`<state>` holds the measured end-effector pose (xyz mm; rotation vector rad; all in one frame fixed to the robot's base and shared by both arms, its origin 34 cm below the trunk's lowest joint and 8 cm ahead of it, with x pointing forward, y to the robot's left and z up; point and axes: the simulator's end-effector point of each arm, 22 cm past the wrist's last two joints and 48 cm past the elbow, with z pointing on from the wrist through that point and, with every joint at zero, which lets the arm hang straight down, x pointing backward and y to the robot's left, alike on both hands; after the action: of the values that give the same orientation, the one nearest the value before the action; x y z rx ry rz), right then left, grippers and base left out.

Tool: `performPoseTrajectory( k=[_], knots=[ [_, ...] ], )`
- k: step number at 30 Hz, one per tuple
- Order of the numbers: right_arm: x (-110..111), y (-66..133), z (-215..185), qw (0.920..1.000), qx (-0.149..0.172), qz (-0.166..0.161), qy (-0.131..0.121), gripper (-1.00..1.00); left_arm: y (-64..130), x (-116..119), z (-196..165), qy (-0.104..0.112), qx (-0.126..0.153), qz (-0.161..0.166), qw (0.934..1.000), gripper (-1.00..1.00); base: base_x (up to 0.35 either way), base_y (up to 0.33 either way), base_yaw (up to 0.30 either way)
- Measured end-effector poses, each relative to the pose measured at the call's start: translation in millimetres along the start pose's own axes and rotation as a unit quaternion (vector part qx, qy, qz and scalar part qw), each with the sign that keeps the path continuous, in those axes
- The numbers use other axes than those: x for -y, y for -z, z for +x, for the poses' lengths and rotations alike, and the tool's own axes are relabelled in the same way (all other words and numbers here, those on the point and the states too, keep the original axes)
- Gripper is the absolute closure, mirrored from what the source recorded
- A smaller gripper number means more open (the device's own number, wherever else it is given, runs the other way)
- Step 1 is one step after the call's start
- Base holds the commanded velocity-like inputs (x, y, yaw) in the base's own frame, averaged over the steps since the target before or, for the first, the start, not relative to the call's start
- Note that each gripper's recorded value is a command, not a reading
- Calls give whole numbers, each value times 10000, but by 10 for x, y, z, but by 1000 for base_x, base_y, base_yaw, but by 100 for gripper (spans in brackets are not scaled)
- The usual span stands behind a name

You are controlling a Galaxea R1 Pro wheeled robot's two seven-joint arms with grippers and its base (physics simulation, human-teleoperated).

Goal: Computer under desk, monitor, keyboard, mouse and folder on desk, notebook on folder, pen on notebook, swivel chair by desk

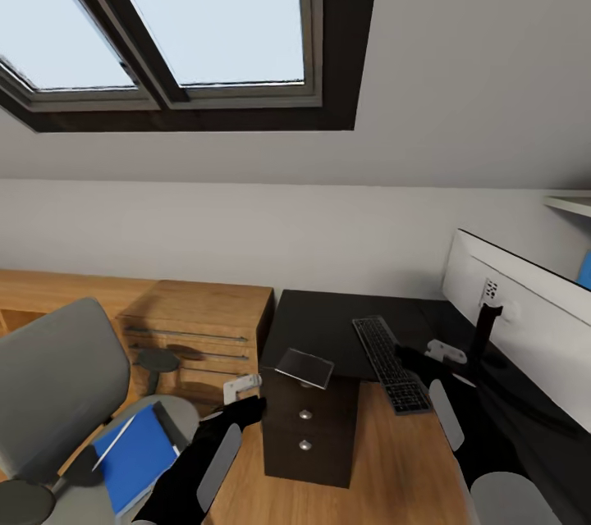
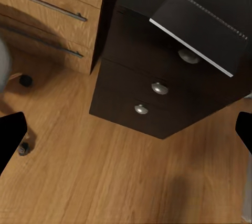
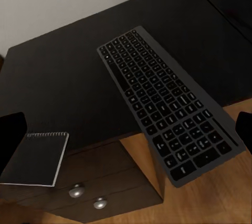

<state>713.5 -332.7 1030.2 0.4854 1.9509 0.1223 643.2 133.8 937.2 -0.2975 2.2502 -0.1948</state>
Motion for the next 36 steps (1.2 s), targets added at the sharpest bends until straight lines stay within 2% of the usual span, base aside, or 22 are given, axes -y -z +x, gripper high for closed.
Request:
performPoseTrajectory(
  k=[9, 16, 22, 23, 24, 26, 30, 33, 34, 36],
  knots=[
    [13, 12, -22, 10000, 25, 5, -2, -100, 18, 13, -30, -3, 33, 12, 10000, -100, 236, 5, -163],
    [37, -1, 14, 10000, 86, 35, 16, -100, 40, 35, -60, -14, 65, 31, 10000, -100, 68, 0, -225],
    [105, -22, 21, 9992, 311, 143, 203, -100, 127, 184, -231, -138, 284, 170, 9994, -100, 11, 0, -231],
    [146, -30, 2, 9981, 486, 207, 330, -100, 206, 259, -377, -147, 469, 264, 9984, -100, 3, 0, -231],
    [161, -31, -5, 9975, 556, 229, 374, -100, 245, 283, -427, -141, 542, 302, 9980, -100, 3, 0, -232],
    [187, -33, -6, 9965, 659, 262, 435, -100, 316, 317, -505, -125, 663, 364, 9971, -100, 2, 0, -232],
    [337, -57, 102, 9945, 767, 377, 601, -100, 606, 387, -685, -10, 1049, 565, 9929, -100, 0, 0, -182],
    [347, -55, 95, 9939, 828, 381, 626, -100, 682, 390, -700, 12, 1127, 607, 9918, -100, 0, 0, -67],
    [347, -43, 33, 9921, 1014, 372, 637, -100, 738, 430, -682, -56, 1168, 670, 9909, -100, 0, 0, -25],
    [369, -43, 49, 9911, 1079, 394, 675, -100, 761, 457, -667, -135, 1183, 707, 9904, -100, 3, 0, -14]
  ],
)
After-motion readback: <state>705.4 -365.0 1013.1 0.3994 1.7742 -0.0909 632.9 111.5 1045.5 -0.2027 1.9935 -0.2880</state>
